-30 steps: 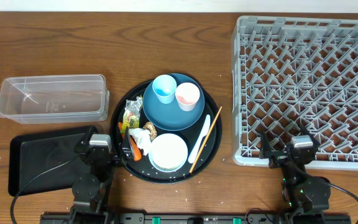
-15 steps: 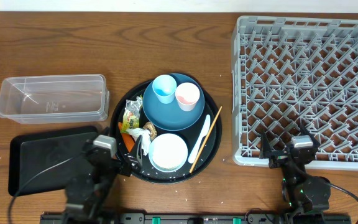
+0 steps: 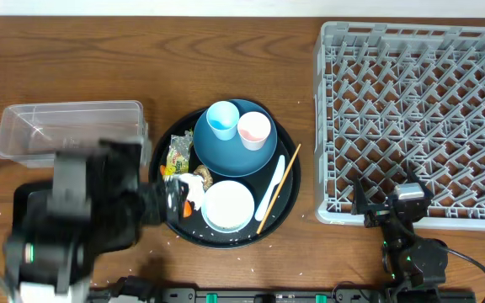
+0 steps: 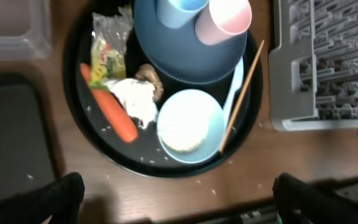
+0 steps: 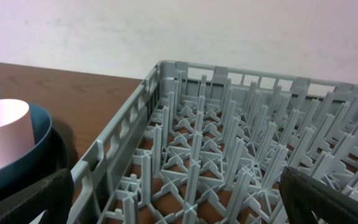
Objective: Sort waste into correct bins and load items into the dishwasher rack
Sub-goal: 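Reach the left gripper to the white tissue on the round tray and grasp it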
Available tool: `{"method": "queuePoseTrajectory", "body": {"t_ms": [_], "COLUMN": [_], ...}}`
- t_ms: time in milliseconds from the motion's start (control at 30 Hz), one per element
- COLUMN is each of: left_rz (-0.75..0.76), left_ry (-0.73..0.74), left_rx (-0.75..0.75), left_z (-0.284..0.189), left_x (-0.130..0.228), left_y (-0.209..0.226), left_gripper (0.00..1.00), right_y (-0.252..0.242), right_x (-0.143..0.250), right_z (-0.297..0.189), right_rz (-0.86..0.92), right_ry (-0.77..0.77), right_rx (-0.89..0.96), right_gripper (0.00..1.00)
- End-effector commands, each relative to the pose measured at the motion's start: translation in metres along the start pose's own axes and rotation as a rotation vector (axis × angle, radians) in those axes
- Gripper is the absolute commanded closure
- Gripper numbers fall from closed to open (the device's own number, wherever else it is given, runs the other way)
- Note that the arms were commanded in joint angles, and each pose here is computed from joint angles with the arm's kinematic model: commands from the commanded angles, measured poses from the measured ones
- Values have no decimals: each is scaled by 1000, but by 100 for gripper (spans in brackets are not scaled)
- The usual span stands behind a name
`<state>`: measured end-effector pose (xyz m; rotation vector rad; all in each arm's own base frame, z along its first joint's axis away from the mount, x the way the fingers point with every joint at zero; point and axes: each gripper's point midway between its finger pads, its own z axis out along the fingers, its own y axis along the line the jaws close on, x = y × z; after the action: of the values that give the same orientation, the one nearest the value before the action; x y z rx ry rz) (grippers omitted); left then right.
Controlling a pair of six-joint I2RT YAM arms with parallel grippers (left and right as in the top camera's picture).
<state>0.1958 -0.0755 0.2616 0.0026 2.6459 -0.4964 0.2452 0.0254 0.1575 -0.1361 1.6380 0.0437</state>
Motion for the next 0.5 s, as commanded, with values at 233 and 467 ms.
{"method": "queuePoseTrajectory", "body": {"t_ms": [233,467], "left_rz": [-152,-373], "left_ry": [299,390], "left_rx": [-42,-247], "left_z": [50,83], "left_x": [-1,23], "left_y": [10,49], "left_gripper": [32,51], "right_y": [0,0], "right_x": [1,1], "right_z": [0,0], "right_rz": [-8,-8], "right_ry": [0,0], "right_rx": [0,0], "right_gripper": [1,1]}}
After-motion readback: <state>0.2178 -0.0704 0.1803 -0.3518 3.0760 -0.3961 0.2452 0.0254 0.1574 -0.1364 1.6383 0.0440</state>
